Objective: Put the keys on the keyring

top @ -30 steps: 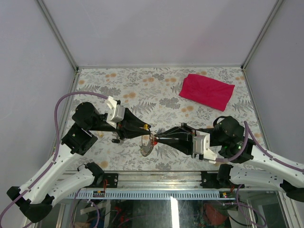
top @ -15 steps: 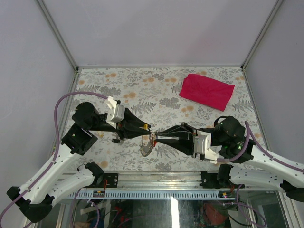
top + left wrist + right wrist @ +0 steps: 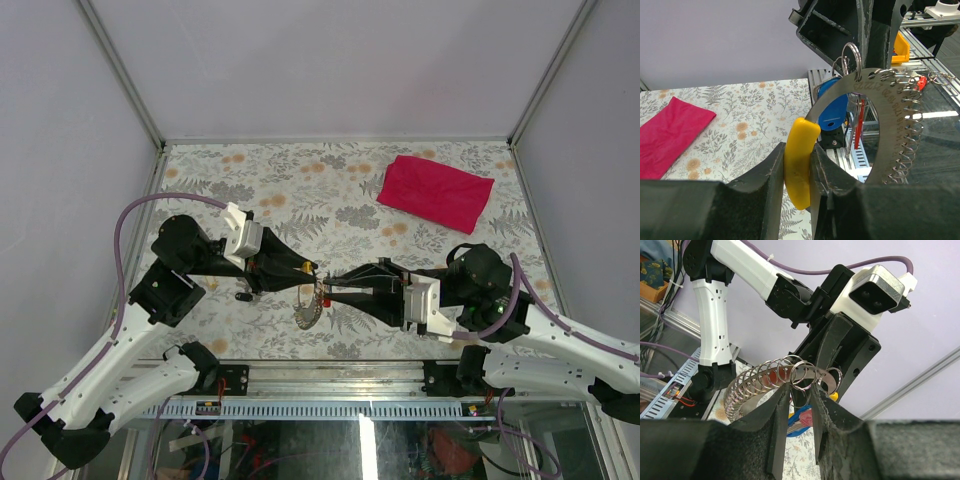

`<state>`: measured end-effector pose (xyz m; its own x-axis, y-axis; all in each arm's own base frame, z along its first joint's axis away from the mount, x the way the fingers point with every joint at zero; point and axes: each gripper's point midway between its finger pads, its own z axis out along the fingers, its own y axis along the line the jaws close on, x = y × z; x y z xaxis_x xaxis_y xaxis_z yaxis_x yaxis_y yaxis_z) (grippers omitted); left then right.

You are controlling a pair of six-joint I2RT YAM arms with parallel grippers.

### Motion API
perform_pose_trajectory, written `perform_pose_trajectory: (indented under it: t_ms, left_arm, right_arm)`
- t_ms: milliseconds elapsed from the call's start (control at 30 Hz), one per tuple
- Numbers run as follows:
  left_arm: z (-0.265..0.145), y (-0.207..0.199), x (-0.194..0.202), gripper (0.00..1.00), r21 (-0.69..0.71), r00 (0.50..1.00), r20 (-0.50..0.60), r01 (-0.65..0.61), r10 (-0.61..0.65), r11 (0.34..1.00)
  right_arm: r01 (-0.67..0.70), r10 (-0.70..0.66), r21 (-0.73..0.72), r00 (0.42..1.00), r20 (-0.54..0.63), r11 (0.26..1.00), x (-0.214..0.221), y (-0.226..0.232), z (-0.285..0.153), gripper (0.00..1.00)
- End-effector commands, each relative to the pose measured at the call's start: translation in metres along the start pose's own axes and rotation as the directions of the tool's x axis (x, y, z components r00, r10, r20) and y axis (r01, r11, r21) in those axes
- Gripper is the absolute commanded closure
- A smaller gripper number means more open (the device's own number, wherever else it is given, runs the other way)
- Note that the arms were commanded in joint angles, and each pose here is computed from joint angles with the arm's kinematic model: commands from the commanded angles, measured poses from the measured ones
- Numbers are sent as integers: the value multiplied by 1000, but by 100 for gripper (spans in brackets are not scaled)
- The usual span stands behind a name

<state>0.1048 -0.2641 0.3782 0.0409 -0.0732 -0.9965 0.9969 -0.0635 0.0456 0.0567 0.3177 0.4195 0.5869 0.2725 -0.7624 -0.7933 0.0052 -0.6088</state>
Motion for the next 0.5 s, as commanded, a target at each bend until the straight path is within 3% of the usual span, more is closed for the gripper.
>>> perform_pose_trajectory:
  t_ms: [0, 467]
  left_arm:
    - [-2, -4, -15, 100, 14, 999, 26, -42, 41, 999]
    - [-1, -3, -16, 100, 13, 999, 27, -42, 41, 999]
  right_arm:
    - [46, -49, 37, 994, 95, 998, -34, -16, 4, 70]
    - [39, -45, 60, 993, 106, 997, -39, -20, 1, 78]
